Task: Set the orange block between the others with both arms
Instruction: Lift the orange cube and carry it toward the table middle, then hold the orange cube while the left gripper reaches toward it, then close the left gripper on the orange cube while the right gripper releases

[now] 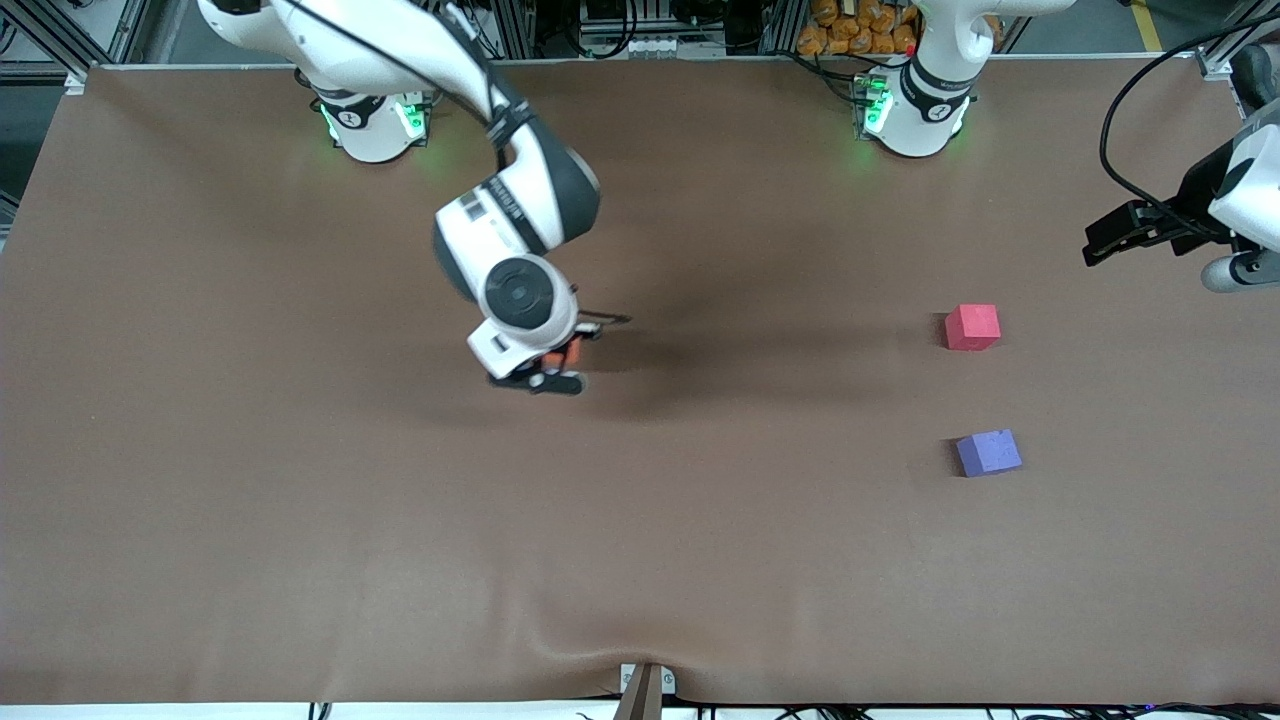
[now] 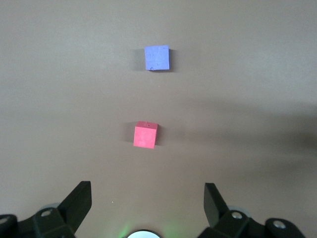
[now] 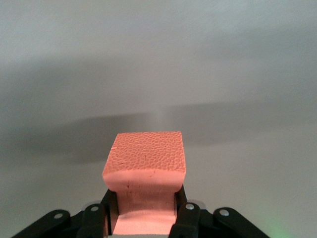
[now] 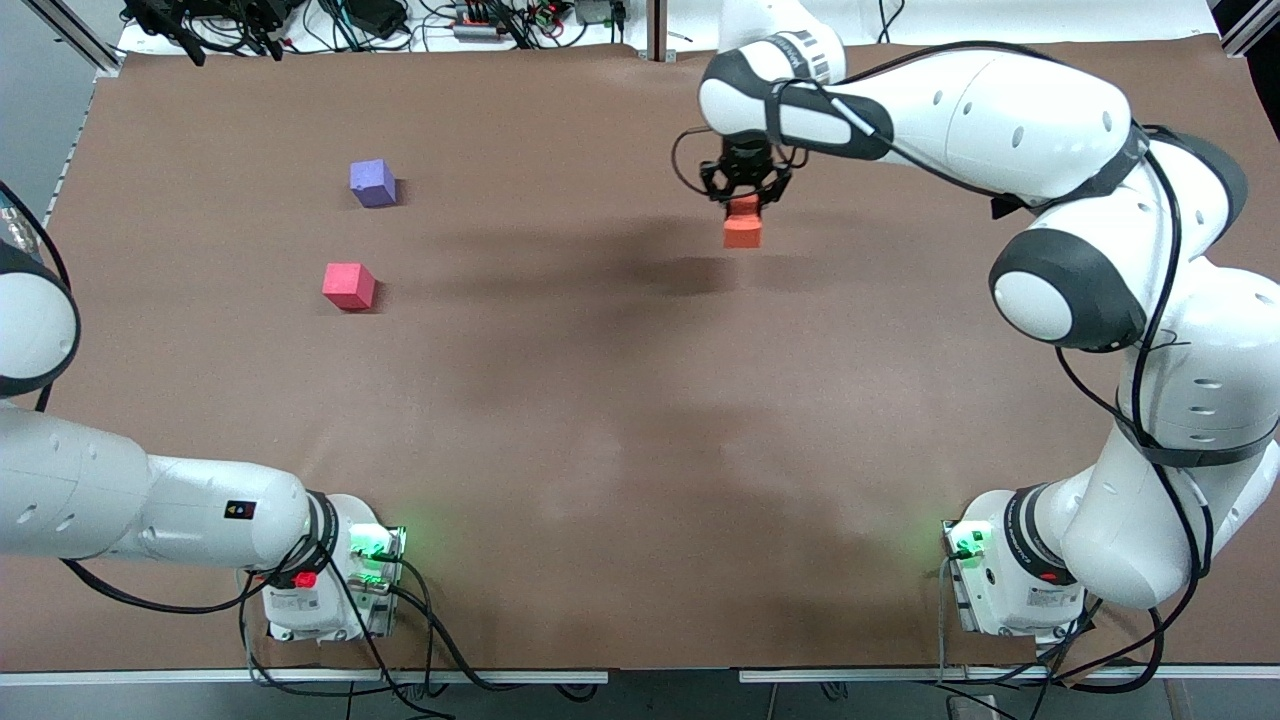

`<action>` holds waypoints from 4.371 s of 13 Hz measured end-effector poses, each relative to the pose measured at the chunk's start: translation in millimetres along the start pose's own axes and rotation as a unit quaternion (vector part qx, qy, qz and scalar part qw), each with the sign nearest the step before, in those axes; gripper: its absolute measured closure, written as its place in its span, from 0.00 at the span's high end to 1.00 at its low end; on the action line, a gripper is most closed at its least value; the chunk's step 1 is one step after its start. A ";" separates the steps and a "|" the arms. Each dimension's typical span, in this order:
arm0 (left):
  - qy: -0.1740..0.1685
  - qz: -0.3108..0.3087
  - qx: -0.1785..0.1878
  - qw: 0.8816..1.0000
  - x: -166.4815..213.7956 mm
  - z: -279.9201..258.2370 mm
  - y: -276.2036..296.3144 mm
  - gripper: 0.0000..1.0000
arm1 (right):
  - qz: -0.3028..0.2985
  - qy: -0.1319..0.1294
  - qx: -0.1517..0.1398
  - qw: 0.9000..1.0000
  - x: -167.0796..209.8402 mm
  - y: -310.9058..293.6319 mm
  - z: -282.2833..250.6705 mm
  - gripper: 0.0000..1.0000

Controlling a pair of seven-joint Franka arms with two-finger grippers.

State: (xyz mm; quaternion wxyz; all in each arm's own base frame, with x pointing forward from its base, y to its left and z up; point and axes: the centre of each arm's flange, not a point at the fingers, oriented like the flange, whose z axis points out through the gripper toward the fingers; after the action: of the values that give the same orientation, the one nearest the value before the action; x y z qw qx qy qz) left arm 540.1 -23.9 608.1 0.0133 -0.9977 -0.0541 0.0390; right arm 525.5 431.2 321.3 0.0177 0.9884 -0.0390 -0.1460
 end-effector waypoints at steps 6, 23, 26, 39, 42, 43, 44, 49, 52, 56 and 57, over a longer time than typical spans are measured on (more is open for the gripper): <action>0.001 -0.001 0.000 1.000 1.0 2.6 -0.7 1.00 | -0.039 0.009 0.029 0.999 -46.0 -77.8 46.4 0.47; -0.010 0.046 0.005 0.999 28.2 39.7 76.1 1.00 | 0.013 0.054 0.059 0.997 -7.6 -86.0 99.2 1.00; -0.027 0.036 0.010 0.999 38.5 70.3 146.0 1.00 | 0.012 0.039 0.046 0.998 -8.7 -85.1 88.5 1.00; -0.060 0.043 -0.004 0.997 10.7 261.6 374.3 1.00 | -0.135 -0.100 0.042 0.985 71.2 137.0 -79.5 1.00; -0.046 0.050 -0.007 0.998 -15.6 289.3 427.5 1.00 | -0.153 -0.106 0.051 0.981 79.1 161.5 -82.9 1.00; -0.040 0.051 -0.011 0.998 -19.2 294.3 435.7 1.00 | -0.164 -0.109 0.055 0.979 81.8 172.5 -83.6 1.00; -0.039 0.054 -0.011 0.998 -20.9 299.2 439.5 1.00 | -0.177 -0.112 0.062 0.976 85.0 188.7 -86.7 1.00; -0.010 0.077 -0.035 0.996 -33.8 307.7 466.5 1.00 | -0.208 -0.127 0.066 0.968 85.0 280.6 -119.1 1.00; -0.016 0.094 -0.026 0.995 -63.6 328.9 488.4 1.00 | -0.197 -0.108 0.007 0.975 71.6 301.4 -146.9 1.00; -0.010 0.096 -0.026 0.995 -83.1 375.7 488.3 1.00 | -0.151 -0.065 0.004 0.986 65.5 355.0 -184.3 1.00; -0.010 0.096 -0.026 0.995 -83.5 377.8 487.4 1.00 | -0.135 -0.053 0.011 0.989 67.3 377.9 -191.7 1.00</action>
State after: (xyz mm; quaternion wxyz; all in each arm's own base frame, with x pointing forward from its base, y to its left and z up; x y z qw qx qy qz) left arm 479.5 -508.9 222.9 -0.0168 -0.9978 0.0405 0.0491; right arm 618.2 53.6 502.9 -0.0146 0.9757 0.0919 -0.1985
